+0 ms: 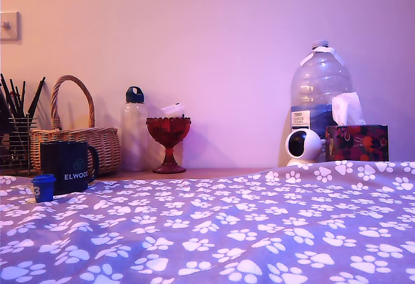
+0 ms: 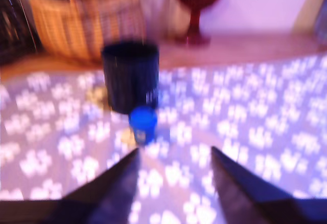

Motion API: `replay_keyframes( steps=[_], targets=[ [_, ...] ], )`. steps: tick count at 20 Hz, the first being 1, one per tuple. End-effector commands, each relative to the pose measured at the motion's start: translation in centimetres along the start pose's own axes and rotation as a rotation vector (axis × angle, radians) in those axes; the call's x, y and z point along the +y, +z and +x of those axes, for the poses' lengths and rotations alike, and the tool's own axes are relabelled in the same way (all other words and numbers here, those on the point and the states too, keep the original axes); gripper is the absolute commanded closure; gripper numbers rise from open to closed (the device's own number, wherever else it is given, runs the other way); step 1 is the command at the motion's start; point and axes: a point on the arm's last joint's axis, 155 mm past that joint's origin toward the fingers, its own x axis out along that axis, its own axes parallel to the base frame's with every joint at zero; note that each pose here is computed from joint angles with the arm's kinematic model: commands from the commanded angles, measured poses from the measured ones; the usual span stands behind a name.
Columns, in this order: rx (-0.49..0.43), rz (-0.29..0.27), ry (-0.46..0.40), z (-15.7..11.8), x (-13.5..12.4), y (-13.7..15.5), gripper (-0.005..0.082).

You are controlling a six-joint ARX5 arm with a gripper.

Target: Pick the coffee capsule and then drop it inside the coffee cup in front of you

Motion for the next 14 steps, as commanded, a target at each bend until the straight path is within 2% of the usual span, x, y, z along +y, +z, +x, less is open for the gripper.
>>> replay_keyframes(
  steps=[1, 5, 9, 14],
  targets=[
    [0.015, 0.016, 0.0, 0.3, 0.0, -0.8, 0.0142],
    [-0.012, 0.023, -0.002, 0.8, 0.1, -0.4, 0.0142],
    [0.002, 0.019, 0.008, 1.7, 0.4, -1.3, 0.0142],
    [-0.023, 0.022, 0.018, 2.9, 0.8, -1.6, 0.0142]
  ],
)
